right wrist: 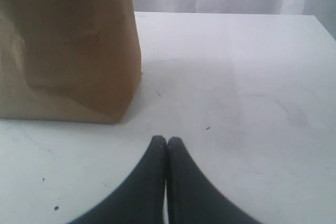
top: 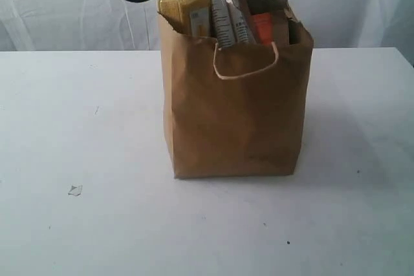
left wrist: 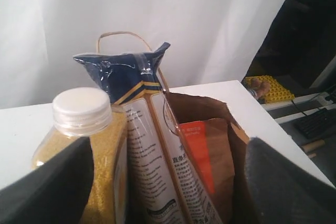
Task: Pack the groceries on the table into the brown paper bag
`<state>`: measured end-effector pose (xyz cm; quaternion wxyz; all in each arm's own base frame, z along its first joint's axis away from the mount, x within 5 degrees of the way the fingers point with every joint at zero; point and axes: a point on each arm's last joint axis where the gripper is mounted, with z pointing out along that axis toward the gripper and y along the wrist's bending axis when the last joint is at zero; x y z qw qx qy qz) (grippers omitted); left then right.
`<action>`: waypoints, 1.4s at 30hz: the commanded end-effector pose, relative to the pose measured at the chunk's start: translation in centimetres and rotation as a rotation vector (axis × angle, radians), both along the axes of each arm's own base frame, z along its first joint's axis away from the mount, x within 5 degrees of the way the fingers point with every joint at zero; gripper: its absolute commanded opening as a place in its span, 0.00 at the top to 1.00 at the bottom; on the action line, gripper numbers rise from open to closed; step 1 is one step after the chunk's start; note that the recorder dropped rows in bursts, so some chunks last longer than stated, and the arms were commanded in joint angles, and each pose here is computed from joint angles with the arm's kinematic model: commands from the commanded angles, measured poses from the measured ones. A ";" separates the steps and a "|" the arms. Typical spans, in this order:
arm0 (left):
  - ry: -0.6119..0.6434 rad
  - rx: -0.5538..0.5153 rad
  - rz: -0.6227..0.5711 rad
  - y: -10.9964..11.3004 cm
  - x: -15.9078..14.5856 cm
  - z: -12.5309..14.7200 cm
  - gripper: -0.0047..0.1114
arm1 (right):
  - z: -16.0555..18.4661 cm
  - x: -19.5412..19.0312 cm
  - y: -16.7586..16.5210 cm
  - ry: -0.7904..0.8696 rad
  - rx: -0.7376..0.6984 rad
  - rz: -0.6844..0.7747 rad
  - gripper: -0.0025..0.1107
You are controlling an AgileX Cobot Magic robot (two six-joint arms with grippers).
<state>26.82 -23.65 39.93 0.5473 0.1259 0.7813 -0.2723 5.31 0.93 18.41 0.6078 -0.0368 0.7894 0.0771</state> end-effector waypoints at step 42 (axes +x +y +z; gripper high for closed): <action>0.137 0.369 0.257 18.0 -15.4 -4.0 0.96 | -0.1 0.0 0.0 -0.003 0.004 -0.004 0.98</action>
